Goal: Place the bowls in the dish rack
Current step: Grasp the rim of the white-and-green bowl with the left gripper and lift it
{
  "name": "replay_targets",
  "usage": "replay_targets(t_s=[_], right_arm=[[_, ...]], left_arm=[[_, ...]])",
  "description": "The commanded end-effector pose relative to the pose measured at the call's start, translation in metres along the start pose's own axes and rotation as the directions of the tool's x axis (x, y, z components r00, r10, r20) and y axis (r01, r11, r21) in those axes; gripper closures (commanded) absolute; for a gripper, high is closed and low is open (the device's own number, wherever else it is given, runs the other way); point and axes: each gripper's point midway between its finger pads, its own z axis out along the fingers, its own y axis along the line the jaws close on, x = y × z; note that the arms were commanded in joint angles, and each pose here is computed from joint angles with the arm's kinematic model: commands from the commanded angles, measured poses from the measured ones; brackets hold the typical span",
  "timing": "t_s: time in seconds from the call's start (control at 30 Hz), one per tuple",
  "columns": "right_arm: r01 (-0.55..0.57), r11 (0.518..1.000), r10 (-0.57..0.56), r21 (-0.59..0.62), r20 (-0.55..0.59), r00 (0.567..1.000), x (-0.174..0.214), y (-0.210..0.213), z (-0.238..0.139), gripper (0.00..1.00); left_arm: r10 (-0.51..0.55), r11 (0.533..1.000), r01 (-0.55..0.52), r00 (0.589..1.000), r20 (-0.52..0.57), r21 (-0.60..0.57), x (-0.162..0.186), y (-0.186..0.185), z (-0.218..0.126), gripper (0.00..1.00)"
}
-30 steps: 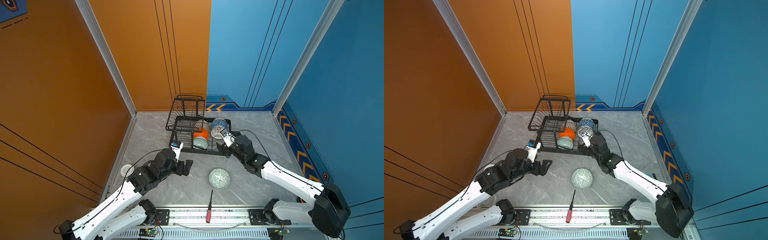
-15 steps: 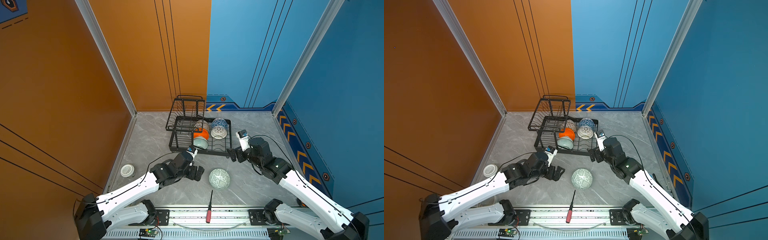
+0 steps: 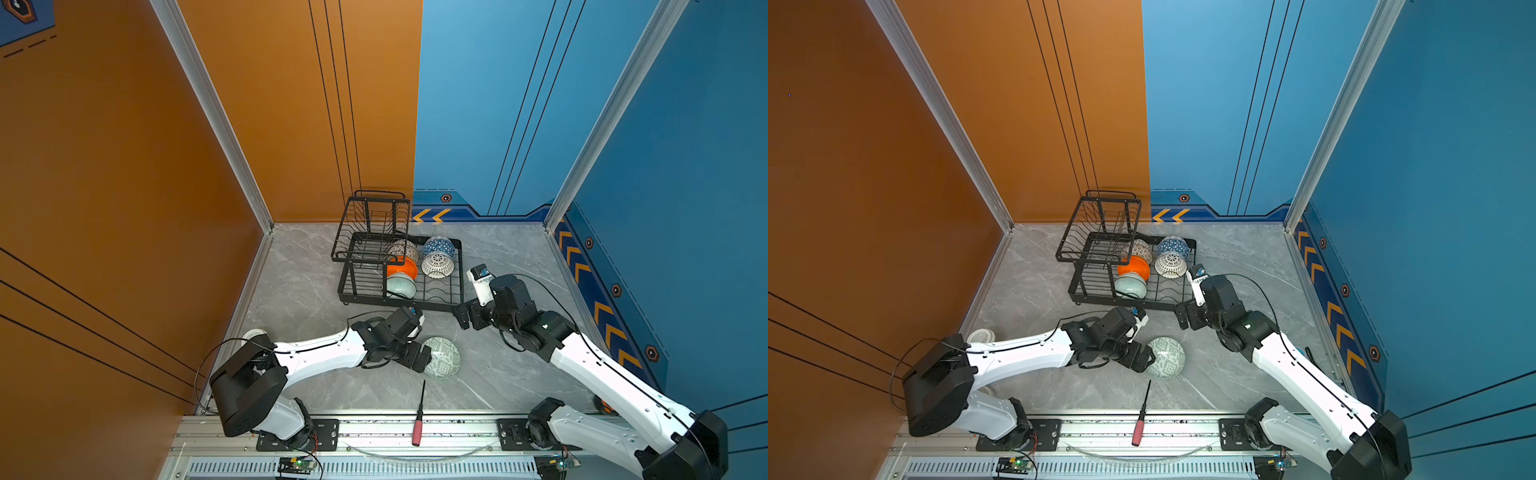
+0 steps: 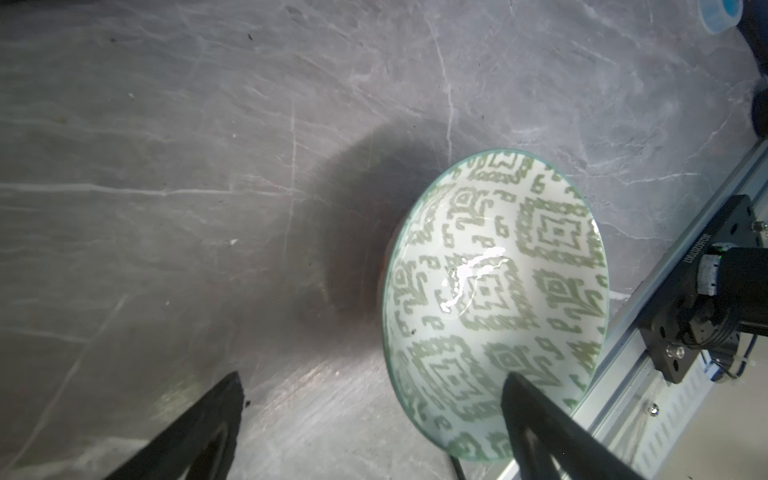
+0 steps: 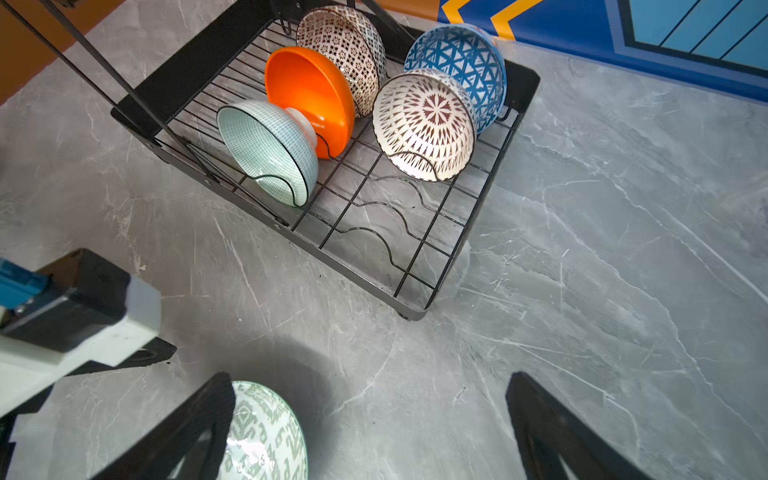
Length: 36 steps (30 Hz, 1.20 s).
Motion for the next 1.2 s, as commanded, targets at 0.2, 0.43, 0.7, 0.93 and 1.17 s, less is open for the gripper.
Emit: replay_targets(t_s=[0.2, 0.43, 0.7, 0.93, 1.17], right_arm=[[-0.019, 1.000, 0.019, 0.009, 0.001, 1.000, 0.001, -0.004, 0.000, 0.00], [-0.024, 1.000, 0.024, 0.015, -0.005, 1.000, 0.006, -0.007, 0.001, 0.00], [-0.031, 0.999, 0.031, 0.013, -0.006, 0.999, 0.006, -0.009, 0.002, 0.00], [-0.033, 0.999, 0.033, 0.007, -0.010, 0.999, 0.005, -0.009, 0.004, 0.00], [-0.038, 0.999, 0.038, 0.008, -0.005, 0.999, 0.005, -0.011, 0.002, 0.00]], left_arm=[[0.039, 0.999, -0.038, 0.998, -0.040, 0.031, -0.009, -0.022, 0.022, 0.11], [0.037, 0.999, -0.035, 0.996, -0.076, 0.031, -0.010, -0.024, 0.036, 0.43], [0.028, 0.999, -0.026, 0.996, -0.089, 0.022, -0.010, -0.023, 0.042, 0.70], [0.030, 0.999, -0.028, 0.996, -0.090, 0.020, -0.011, -0.024, 0.042, 0.94], [0.028, 1.000, -0.028, 0.996, -0.083, 0.007, -0.014, -0.021, 0.039, 1.00]])
